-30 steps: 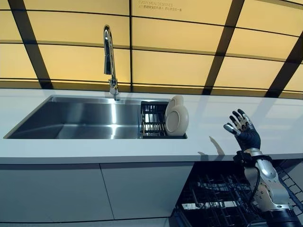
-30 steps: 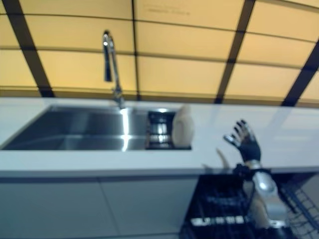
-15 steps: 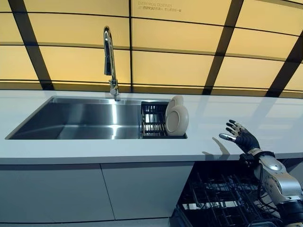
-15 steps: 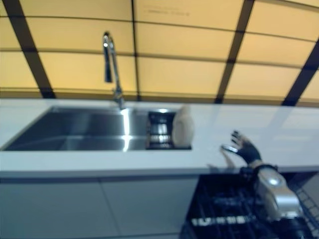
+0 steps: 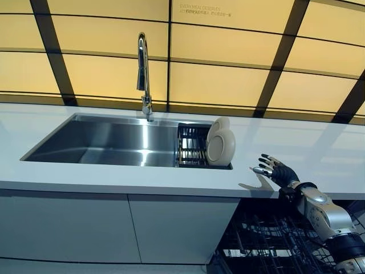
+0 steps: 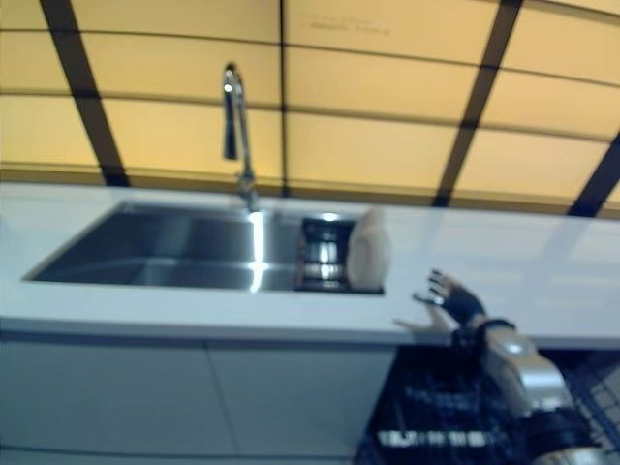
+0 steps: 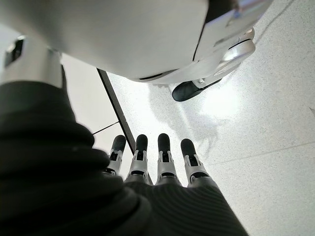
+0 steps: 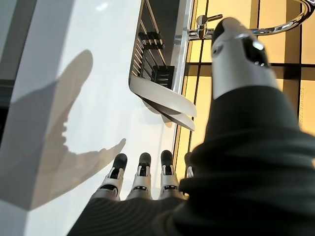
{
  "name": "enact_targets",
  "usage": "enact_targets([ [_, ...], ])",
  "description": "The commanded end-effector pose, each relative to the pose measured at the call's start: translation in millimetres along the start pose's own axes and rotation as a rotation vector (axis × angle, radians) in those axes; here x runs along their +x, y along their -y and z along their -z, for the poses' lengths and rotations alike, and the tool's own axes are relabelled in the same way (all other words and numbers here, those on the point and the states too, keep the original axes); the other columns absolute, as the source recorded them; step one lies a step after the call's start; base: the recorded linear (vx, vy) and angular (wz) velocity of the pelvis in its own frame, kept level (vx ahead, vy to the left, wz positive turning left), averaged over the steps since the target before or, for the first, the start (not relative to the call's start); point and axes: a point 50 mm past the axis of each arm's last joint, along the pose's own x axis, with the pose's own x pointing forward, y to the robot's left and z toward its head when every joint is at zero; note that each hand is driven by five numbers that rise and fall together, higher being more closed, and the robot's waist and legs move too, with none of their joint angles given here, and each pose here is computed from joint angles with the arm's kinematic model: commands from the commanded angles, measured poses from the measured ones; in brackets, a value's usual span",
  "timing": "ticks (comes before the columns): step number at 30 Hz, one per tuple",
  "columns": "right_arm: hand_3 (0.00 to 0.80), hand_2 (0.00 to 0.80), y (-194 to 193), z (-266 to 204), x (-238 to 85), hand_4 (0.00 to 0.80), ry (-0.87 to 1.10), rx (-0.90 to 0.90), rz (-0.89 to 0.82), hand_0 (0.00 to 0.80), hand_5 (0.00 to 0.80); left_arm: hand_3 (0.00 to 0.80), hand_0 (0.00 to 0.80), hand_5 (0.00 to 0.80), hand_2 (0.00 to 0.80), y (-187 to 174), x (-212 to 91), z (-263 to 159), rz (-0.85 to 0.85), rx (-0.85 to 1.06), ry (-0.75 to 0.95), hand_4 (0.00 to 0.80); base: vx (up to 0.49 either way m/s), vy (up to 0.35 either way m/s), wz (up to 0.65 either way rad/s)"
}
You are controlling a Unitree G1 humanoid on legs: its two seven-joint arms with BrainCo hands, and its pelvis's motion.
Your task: Take plates into dishwasher
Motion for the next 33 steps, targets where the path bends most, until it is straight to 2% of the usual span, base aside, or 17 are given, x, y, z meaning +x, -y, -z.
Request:
enact_targets([
  [1,0.000,0.000,-5.6,-46.4,14.9,0.000,0.126,-0.011,-0.038,0.000,0.000,0.000,0.000,0.000,0.000,-13.3,3.3,-11.8,-0.007,0.110,0.018,0.000,0.017,0.026,0.03],
  [18,0.000,0.000,5.7,-74.7,19.1,0.000,0.136,0.028,-0.036,0.000,0.000,0.000,0.000,0.000,0.000,-13.7,3.0,-10.8,0.002,0.131,0.017,0.000,0.003,0.007,0.03],
  [33,0.000,0.000,-7.5,-67.6,25.7,0.000,0.088,0.009,-0.080,0.000,0.000,0.000,0.000,0.000,0.000,-12.1,3.9,-16.8,0.006,0.134,0.034,0.000,0.000,0.000,0.00],
])
